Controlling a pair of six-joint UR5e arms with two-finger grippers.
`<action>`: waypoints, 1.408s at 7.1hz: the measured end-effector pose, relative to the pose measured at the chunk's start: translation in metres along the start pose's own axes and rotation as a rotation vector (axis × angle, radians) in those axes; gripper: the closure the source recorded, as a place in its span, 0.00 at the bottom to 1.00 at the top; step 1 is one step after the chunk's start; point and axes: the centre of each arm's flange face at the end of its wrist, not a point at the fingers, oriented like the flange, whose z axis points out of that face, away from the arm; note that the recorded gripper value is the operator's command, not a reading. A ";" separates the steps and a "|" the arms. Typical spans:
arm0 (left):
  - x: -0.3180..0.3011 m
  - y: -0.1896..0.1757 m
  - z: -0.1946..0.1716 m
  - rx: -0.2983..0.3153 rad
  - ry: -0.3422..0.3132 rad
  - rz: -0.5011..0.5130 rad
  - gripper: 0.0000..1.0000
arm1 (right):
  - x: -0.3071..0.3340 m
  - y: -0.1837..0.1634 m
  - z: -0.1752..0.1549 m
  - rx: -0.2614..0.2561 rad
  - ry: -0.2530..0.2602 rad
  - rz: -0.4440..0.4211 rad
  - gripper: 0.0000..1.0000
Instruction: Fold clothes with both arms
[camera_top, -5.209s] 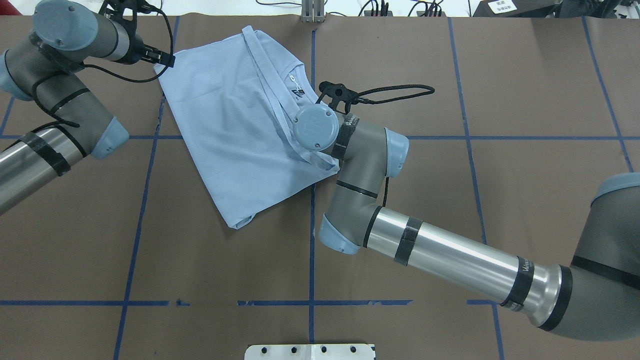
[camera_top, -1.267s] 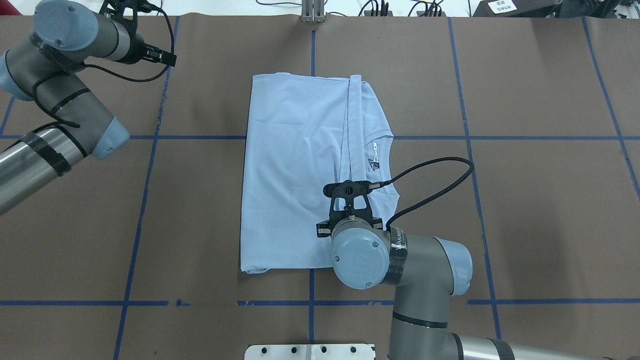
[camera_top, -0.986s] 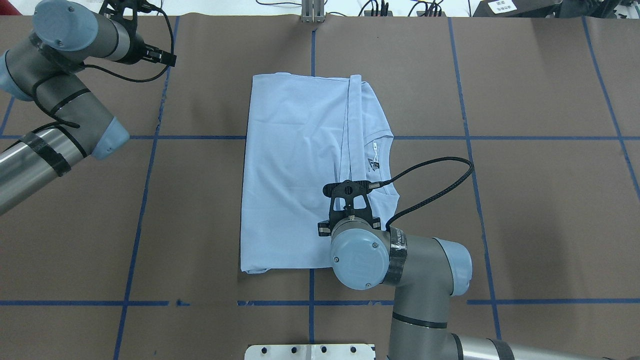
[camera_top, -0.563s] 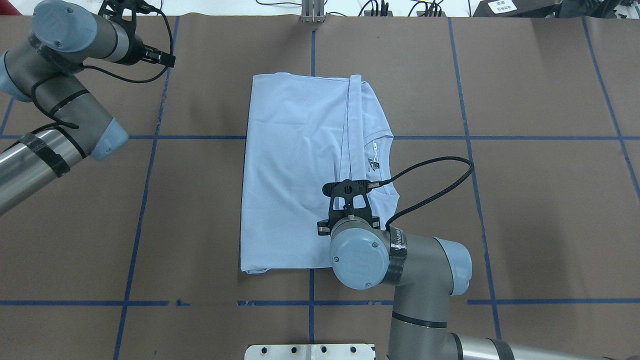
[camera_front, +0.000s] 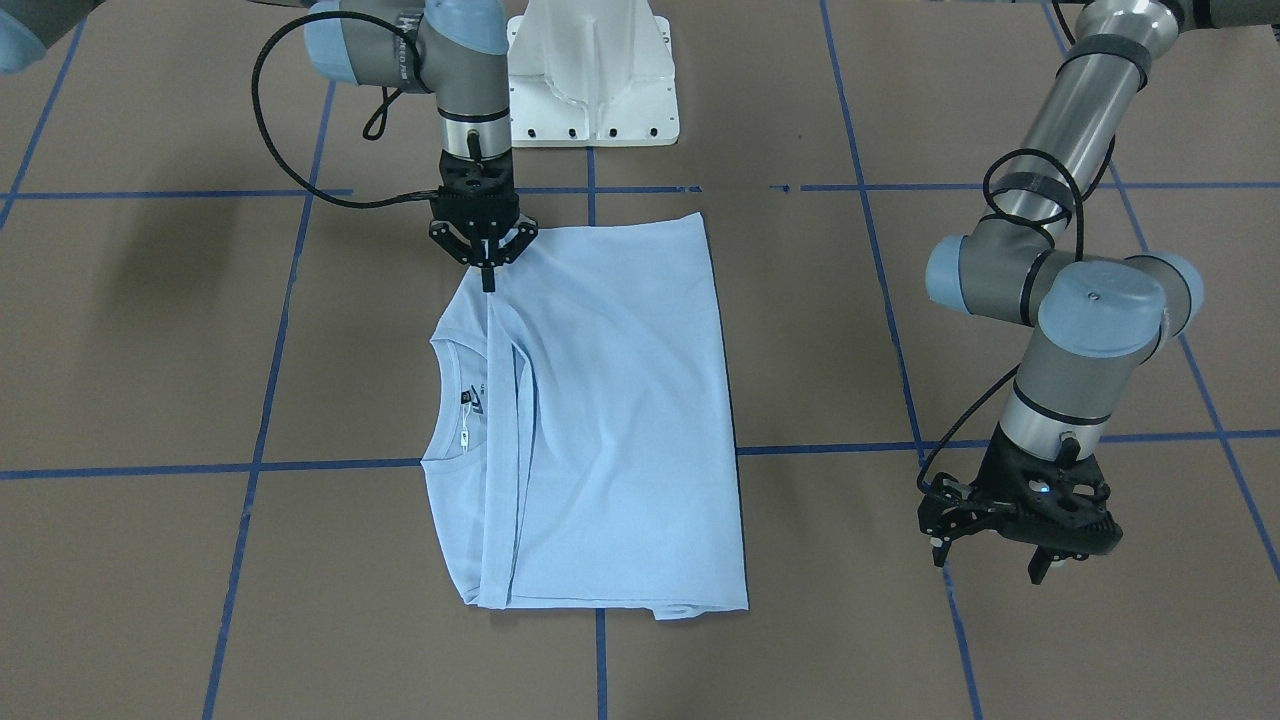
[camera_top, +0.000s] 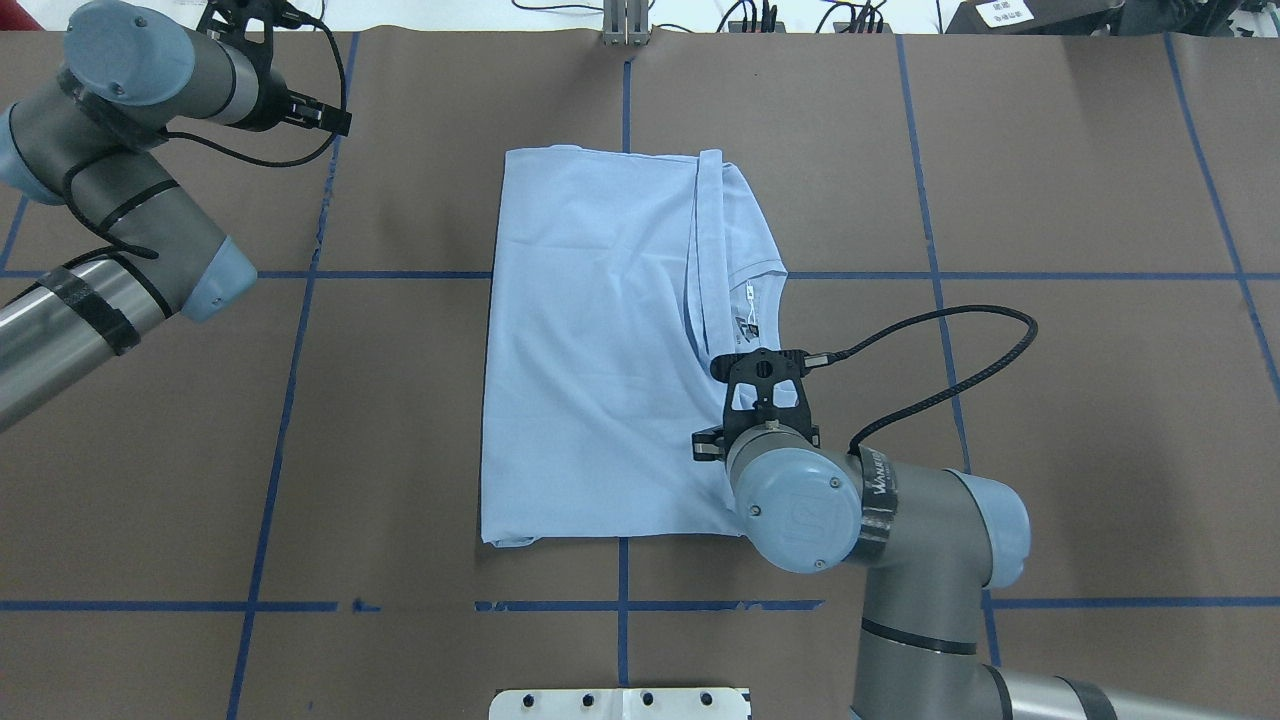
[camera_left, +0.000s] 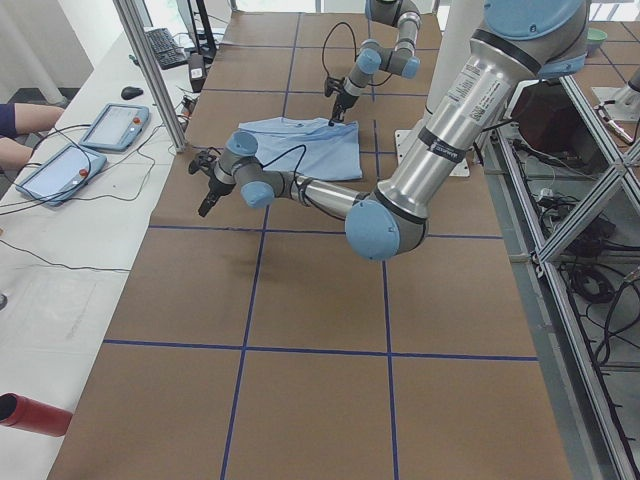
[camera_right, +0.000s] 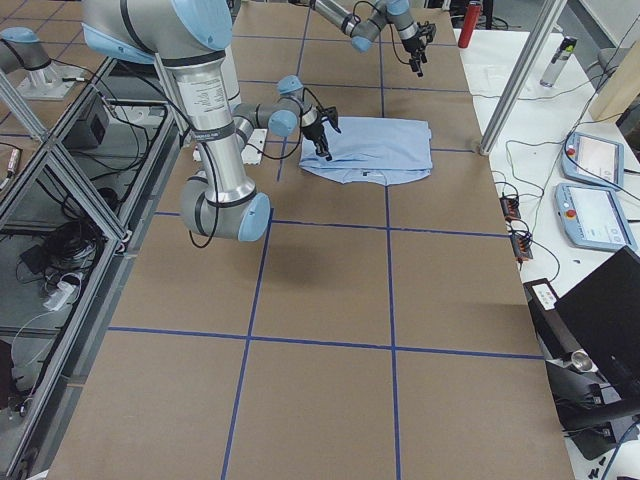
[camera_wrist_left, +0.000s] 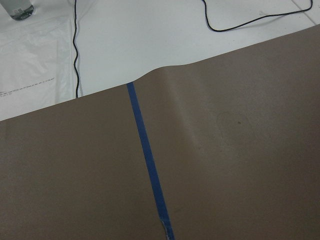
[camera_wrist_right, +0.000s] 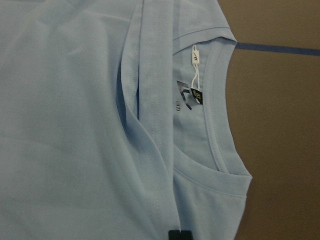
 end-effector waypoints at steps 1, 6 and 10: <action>0.000 0.000 0.000 0.000 0.000 0.000 0.00 | 0.012 0.005 0.003 -0.003 0.014 0.004 0.10; 0.002 0.001 -0.001 0.004 0.007 0.001 0.00 | 0.015 -0.025 -0.004 0.008 -0.007 0.035 0.00; 0.010 0.001 -0.002 0.007 0.018 0.001 0.00 | -0.007 -0.134 0.024 -0.019 0.017 0.045 0.16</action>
